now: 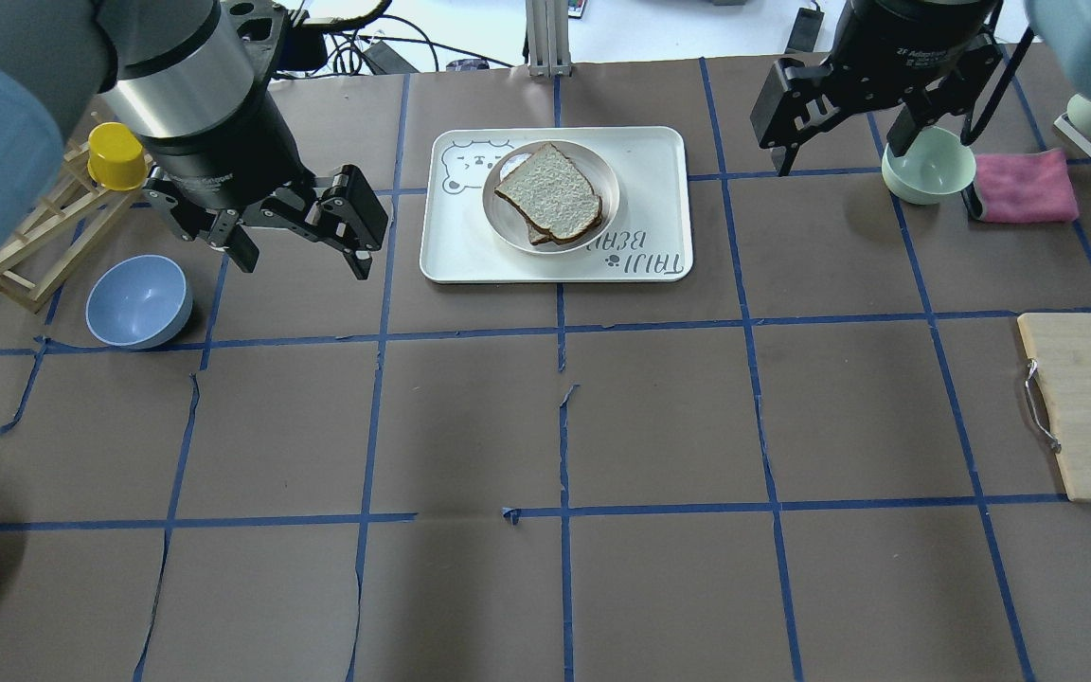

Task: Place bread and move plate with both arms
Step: 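Release the plate and draw the left gripper back from the tray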

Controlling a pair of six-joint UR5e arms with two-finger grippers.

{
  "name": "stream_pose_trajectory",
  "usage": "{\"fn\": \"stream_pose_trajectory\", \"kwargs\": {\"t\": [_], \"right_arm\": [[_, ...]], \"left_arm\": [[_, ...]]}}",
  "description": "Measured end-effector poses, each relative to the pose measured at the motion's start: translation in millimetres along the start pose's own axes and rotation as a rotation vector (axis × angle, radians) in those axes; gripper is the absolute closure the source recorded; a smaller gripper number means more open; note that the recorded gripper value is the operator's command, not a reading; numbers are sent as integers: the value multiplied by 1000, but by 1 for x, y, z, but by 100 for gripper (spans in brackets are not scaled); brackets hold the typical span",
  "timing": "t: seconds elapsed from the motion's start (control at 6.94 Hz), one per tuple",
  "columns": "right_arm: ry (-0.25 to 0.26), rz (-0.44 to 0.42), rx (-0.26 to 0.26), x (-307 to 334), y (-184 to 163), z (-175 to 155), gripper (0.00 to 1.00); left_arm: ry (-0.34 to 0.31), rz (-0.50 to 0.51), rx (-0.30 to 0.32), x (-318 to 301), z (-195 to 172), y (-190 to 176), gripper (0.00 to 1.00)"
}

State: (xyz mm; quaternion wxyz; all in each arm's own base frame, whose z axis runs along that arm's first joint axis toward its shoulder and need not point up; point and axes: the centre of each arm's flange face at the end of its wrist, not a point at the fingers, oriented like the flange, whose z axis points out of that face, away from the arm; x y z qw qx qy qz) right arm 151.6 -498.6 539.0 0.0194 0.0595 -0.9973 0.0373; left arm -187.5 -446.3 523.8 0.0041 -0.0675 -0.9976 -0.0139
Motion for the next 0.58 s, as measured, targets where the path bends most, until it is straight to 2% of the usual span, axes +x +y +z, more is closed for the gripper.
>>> {"fn": "stream_pose_trajectory", "kwargs": {"t": [0.58], "right_arm": [[-2,2,6,-1,0,2,5]], "left_arm": [[-4,-17,104,-15,-13,-11,0]]}}
